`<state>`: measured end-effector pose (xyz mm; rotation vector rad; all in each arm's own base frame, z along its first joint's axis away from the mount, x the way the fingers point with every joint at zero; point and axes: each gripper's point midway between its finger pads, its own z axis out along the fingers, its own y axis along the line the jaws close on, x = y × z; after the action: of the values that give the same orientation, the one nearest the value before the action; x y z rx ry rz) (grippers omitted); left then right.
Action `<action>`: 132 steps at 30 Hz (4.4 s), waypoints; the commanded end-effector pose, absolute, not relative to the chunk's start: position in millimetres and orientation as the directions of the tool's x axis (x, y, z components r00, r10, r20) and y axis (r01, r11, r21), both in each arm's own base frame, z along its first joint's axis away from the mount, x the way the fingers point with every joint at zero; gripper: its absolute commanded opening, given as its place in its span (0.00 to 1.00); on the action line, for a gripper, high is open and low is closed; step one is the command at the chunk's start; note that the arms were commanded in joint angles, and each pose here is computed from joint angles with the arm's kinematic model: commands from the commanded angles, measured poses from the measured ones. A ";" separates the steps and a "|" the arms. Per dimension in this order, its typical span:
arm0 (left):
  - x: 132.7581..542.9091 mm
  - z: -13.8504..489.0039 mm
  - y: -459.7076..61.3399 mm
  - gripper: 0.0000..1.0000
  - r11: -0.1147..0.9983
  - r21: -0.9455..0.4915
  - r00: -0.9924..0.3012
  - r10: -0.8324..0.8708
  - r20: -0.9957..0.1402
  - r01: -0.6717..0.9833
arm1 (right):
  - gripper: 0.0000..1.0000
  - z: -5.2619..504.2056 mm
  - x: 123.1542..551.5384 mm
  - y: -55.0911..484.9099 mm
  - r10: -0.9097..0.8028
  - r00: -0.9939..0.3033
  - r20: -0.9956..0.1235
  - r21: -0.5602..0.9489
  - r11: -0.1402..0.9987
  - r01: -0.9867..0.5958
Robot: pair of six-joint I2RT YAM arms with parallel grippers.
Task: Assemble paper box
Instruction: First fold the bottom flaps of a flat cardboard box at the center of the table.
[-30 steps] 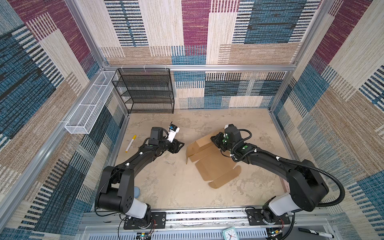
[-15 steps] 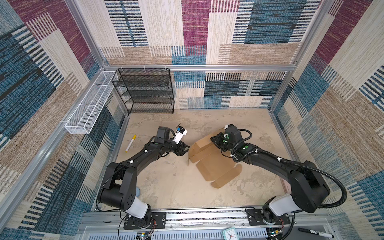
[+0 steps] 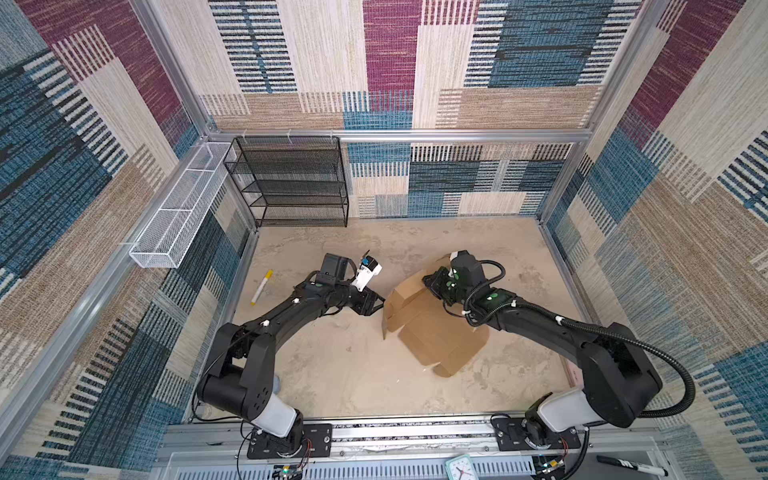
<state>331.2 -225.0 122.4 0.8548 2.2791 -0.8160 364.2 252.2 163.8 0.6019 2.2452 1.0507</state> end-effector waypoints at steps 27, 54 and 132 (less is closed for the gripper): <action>285.1 119.9 -252.5 0.62 0.592 -0.446 -0.723 0.393 -0.568 0.672 | 0.00 167.7 362.4 248.2 0.636 -0.704 -0.317 0.818 0.559 0.136; 275.2 111.4 -281.9 0.62 0.643 -0.318 -0.662 0.405 -0.630 0.697 | 0.00 176.3 322.5 216.0 0.694 -0.634 -0.341 0.880 0.472 0.044; 292.8 153.0 -302.5 0.37 0.851 -0.042 -0.200 0.074 -0.977 0.523 | 0.00 163.8 291.3 201.8 0.744 -0.624 -0.238 0.881 0.437 0.185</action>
<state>284.2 -307.3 131.6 0.5497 1.8167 -0.4440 295.9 200.7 174.4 0.7679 2.0123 1.1894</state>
